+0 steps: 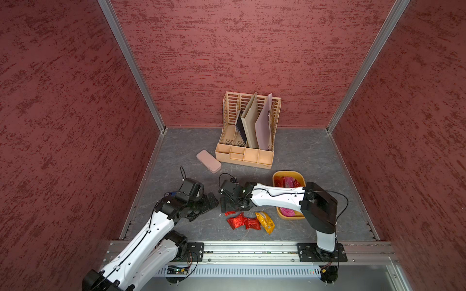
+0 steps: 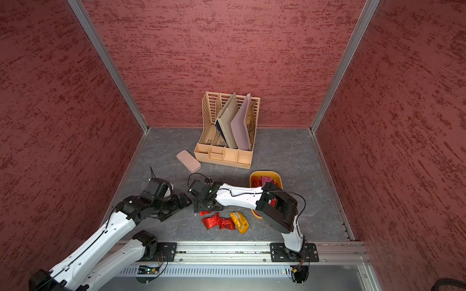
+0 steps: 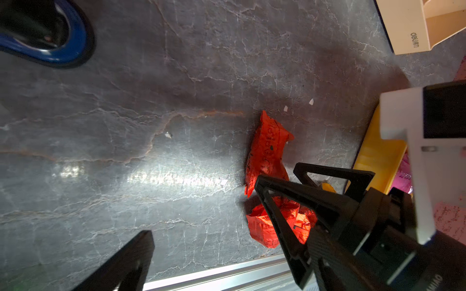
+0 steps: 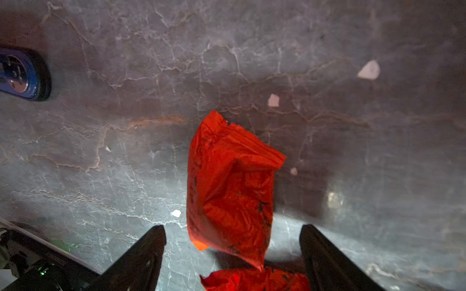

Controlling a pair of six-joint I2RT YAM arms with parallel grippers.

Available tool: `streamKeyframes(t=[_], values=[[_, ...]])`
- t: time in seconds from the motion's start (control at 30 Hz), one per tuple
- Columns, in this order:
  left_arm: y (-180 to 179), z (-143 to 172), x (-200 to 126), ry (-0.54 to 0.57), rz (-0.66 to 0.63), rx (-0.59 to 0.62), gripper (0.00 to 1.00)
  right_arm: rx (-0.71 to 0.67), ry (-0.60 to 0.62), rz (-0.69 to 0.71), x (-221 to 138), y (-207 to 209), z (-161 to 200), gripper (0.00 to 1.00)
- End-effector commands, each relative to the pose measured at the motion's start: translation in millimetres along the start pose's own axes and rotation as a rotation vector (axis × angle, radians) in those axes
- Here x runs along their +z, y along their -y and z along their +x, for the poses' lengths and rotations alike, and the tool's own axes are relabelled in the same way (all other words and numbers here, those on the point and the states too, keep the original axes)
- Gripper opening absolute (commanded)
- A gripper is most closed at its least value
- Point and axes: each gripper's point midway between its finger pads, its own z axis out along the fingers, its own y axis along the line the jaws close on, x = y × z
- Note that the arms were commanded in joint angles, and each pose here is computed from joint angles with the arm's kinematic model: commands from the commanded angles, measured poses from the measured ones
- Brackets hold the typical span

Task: Put the tea bags into the storage box
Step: Pick up the tea bag from the center of the board, then place the tea bag in the storage box.

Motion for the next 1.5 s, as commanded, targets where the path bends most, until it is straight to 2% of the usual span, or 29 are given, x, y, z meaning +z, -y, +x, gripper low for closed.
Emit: streamKeyframes(t=[0.0, 0.13, 0.37, 0.43, 0.67, 0.87, 1.0, 1.23, 1.47], values=[[-3.9, 1.9, 0.5, -0.003, -0.001, -0.024, 1.0, 0.007, 0.021, -0.009, 1.3, -8.2, -7.6, 0.88], [-4.5, 1.2, -0.6, 0.002, -0.003, -0.027, 1.0, 0.025, 0.009, 0.011, 14.5, -3.4, -4.7, 0.79], [-3.5, 0.6, -5.7, 0.007, -0.006, -0.026, 1.0, 0.057, 0.017, 0.022, 20.9, -2.6, -7.2, 0.48], [-2.8, -0.1, -7.0, 0.011, -0.004, -0.022, 1.0, 0.058, 0.03, 0.021, 14.7, -3.1, -8.9, 0.43], [7.2, -1.2, -7.5, -0.006, 0.026, 0.033, 1.0, 0.064, 0.13, 0.024, -33.9, 5.7, -26.5, 0.36], [24.7, -10.7, -6.8, 0.0, 0.067, 0.061, 1.0, 0.085, 0.18, 0.026, -83.3, 36.9, -39.5, 0.32], [43.5, -16.5, -0.3, 0.006, 0.101, 0.091, 1.0, 0.078, 0.198, 0.08, -121.0, 78.1, -45.9, 0.28], [84.4, -16.5, 23.0, -0.006, 0.066, 0.193, 1.0, 0.149, 0.221, 0.13, -177.2, 161.0, -44.2, 0.23], [123.8, -8.8, 52.8, -0.034, 0.061, 0.253, 1.0, 0.221, 0.184, 0.191, -187.7, 226.5, -40.3, 0.22]])
